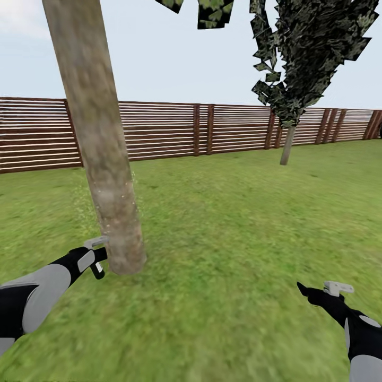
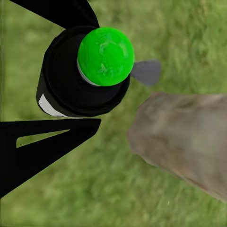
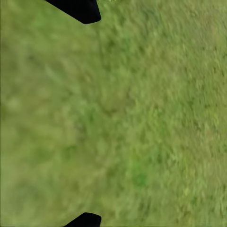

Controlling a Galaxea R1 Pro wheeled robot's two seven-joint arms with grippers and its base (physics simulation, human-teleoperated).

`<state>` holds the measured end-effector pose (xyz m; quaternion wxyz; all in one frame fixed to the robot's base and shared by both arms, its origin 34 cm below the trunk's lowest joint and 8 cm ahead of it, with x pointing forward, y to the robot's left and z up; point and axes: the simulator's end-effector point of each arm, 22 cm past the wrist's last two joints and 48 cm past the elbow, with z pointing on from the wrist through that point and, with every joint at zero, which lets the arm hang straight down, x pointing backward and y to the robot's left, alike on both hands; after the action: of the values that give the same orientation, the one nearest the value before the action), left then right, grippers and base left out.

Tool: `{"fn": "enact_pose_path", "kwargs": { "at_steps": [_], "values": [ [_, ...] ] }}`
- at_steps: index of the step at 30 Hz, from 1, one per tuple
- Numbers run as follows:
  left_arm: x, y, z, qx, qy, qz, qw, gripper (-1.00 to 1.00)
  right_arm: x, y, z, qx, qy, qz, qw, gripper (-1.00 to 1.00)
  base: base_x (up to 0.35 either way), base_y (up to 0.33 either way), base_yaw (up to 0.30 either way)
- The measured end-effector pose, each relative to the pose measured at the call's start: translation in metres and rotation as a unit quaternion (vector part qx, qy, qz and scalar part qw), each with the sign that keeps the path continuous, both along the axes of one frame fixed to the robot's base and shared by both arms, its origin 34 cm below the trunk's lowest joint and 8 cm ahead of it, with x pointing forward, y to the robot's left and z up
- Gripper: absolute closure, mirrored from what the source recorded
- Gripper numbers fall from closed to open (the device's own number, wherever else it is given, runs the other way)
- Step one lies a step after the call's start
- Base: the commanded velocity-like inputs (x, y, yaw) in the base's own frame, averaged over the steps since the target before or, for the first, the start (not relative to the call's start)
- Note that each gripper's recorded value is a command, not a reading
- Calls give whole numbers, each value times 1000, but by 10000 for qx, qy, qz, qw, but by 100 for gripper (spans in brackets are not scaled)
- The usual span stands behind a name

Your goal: In the garden, pick up the pesticide atomizer on the floor and spray pesticide onto both trees until each tree trunk is fully covered.

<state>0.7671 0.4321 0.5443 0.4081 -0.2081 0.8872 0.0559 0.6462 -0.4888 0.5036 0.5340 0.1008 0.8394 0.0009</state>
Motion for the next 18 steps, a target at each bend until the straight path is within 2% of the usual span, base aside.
{"fn": "enact_pose_path", "kwargs": {
  "at_steps": [5, 7, 8, 11, 14, 16, 18],
  "values": [
    [7, -8, 7, 29, -112, -58, 9999, 100, 0, 0, 1, -7, -10, 0, 10000, -100, 53, -77, 56],
    [27, -8, 42, 130, -440, -85, 9989, 100, 0, -1, 1, -3, -13, -5, 10000, -100, 3, -4, 3],
    [31, -8, 53, 127, -436, -93, 9989, 100, 0, -1, 1, -4, -14, -7, 10000, -100, 1, -2, 1],
    [37, -13, 92, 123, -155, -236, 9995, 100, -1, -3, 1, -7, -12, -14, 10000, -100, 0, 0, 0],
    [33, 4, 100, 190, -94, -157, 9997, 100, -1, -3, 1, -8, -8, -15, 10000, -100, 0, 0, 0],
    [30, 23, 104, 272, -84, -51, 9996, 100, 0, -3, 1, -8, -9, -13, 10000, -100, 0, 0, 0],
    [29, 29, 107, 315, -82, -12, 9995, 100, 0, -2, 1, -3, -9, -9, 10000, -100, 0, 0, 0]
  ]
}}
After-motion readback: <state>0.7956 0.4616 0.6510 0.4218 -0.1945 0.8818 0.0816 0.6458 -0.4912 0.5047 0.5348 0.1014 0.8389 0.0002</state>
